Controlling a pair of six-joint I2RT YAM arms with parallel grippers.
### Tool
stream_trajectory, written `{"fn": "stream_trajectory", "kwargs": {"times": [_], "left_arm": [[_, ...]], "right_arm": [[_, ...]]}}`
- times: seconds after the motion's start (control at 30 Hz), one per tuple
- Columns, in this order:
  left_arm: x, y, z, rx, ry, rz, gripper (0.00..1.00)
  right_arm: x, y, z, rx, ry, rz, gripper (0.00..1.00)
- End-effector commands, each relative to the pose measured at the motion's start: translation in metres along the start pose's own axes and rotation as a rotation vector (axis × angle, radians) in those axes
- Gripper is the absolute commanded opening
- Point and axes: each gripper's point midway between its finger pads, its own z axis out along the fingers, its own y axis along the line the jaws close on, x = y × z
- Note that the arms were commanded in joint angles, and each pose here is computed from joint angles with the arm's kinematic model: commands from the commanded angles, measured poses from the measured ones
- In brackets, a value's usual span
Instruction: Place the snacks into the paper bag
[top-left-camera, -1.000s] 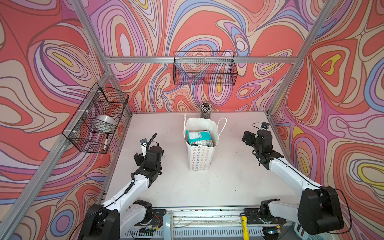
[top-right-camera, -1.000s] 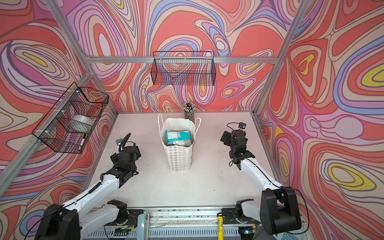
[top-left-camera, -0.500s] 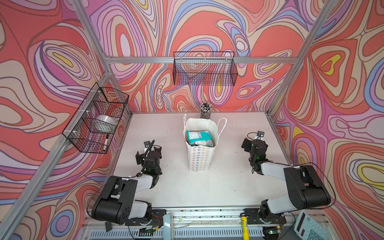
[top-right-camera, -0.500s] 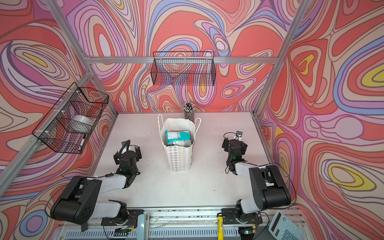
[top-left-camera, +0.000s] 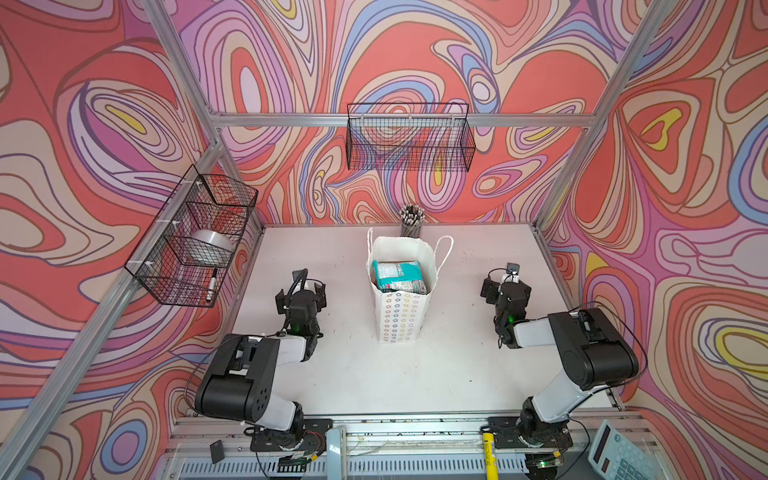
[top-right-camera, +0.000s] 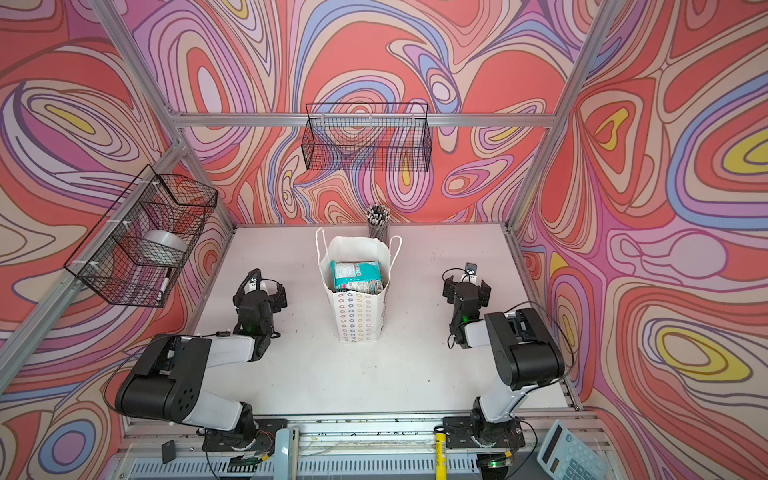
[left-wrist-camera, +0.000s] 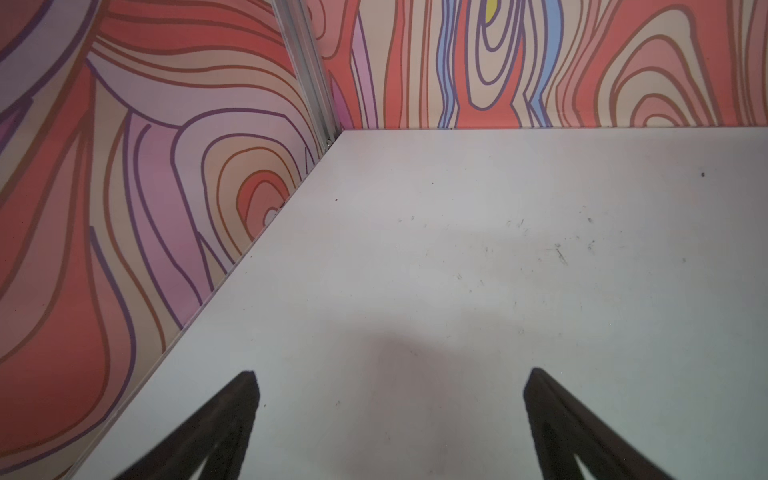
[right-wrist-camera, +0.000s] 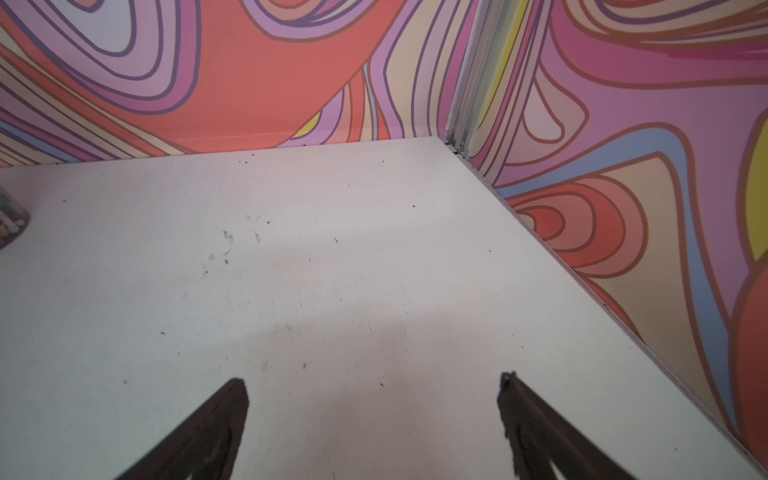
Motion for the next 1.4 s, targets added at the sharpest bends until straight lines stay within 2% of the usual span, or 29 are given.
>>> {"fn": "stream_trajectory", "kwargs": {"times": [0.0, 0.17, 0.23, 0.27, 0.43, 0.53, 0.57, 0.67, 0.9, 1.37], "left_arm": [[0.011, -0.009, 0.008, 0.085, 0.07, -0.003, 1.0], [0.01, -0.009, 0.008, 0.085, 0.067, -0.005, 1.0], [0.011, -0.009, 0.008, 0.085, 0.069, -0.004, 1.0], [0.011, -0.009, 0.008, 0.086, 0.071, -0.007, 1.0], [0.014, -0.005, 0.009, 0.111, 0.075, -0.045, 1.0], [0.022, -0.005, 0.006, 0.131, 0.069, -0.055, 1.0], [0.02, -0.003, 0.005, 0.119, 0.02, -0.068, 1.0], [0.021, -0.006, 0.005, 0.11, 0.053, -0.045, 1.0], [0.015, -0.016, -0.002, 0.128, -0.014, 0.006, 1.0], [0.018, -0.022, 0.002, 0.169, 0.018, 0.013, 1.0]], "right_arm": [[-0.005, 0.011, 0.003, -0.065, -0.011, -0.026, 0.98], [-0.004, 0.016, 0.001, -0.13, -0.019, -0.022, 0.98], [0.001, 0.021, -0.003, -0.223, -0.03, -0.008, 0.98], [0.002, 0.024, -0.006, -0.259, -0.076, -0.011, 0.98], [0.009, 0.029, 0.0, -0.314, -0.009, -0.009, 0.98], [0.008, 0.029, 0.0, -0.319, -0.017, -0.003, 0.98], [0.008, 0.028, 0.0, -0.316, -0.014, -0.005, 0.98], [0.008, 0.027, 0.0, -0.307, -0.015, -0.007, 0.98], [0.007, 0.025, 0.0, -0.296, -0.02, -0.003, 0.98], [0.008, 0.026, 0.001, -0.304, -0.01, -0.003, 0.98]]}}
